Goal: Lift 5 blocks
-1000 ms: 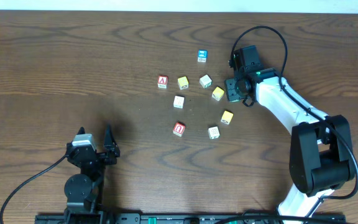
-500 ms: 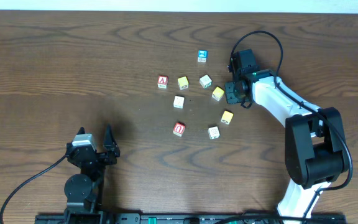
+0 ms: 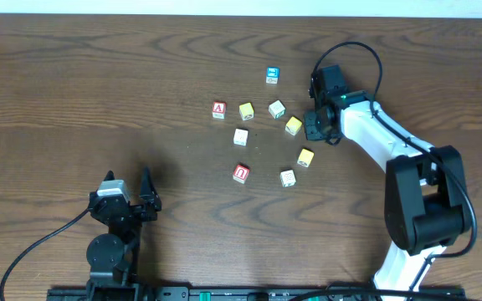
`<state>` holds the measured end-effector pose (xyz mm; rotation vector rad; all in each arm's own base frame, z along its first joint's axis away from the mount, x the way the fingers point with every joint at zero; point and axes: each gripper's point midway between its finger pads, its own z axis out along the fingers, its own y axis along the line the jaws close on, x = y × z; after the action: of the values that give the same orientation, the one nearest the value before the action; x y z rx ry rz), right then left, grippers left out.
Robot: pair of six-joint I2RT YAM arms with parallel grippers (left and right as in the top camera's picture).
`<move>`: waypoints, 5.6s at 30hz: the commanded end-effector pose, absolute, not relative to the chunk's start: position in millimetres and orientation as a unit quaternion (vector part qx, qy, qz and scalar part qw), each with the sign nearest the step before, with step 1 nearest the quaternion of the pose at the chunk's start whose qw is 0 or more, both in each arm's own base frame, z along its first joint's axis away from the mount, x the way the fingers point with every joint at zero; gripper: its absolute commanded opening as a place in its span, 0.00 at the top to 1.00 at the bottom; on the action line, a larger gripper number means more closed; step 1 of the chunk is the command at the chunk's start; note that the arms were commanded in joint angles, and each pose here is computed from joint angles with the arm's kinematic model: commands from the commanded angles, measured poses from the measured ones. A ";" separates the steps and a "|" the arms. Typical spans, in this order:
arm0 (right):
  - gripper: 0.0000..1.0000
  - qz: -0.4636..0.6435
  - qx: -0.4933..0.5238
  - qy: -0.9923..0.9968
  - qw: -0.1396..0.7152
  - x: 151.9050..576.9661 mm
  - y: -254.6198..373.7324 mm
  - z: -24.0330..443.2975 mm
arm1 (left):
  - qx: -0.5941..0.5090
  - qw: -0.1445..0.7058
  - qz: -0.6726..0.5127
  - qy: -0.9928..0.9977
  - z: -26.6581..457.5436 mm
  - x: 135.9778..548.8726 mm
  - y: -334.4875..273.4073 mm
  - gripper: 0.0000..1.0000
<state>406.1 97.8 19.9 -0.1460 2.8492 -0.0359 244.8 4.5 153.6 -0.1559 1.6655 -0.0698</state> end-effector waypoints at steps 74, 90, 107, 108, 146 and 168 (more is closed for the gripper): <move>0.84 0.104 0.005 0.987 0.125 278.1 150.3 26.1 | -0.081 0.648 -0.020 0.757 135.4 243.6 9.6 0.27; 0.85 0.091 0.034 0.989 0.108 271.1 143.6 23.0 | -0.081 0.648 -0.020 0.757 135.4 243.6 9.6 0.27; 0.85 0.110 0.051 0.988 0.095 267.1 149.4 23.3 | -0.081 0.648 -0.020 0.757 135.4 243.6 9.6 0.27; 0.85 0.111 0.051 0.988 0.095 267.0 149.7 23.4 | -0.081 0.648 -0.020 0.757 135.4 243.6 9.6 0.27; 0.82 0.058 -0.028 0.988 0.140 276.3 133.2 13.5 | -0.081 0.648 -0.020 0.757 135.4 243.6 9.6 0.27; 0.42 0.078 -0.036 0.984 0.157 278.0 144.6 10.1 | -0.082 0.648 -0.020 0.757 135.4 243.6 9.7 0.27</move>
<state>279.6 143.3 13.5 -0.0917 2.8103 0.2265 244.8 4.5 153.6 -0.1559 1.6655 -0.0698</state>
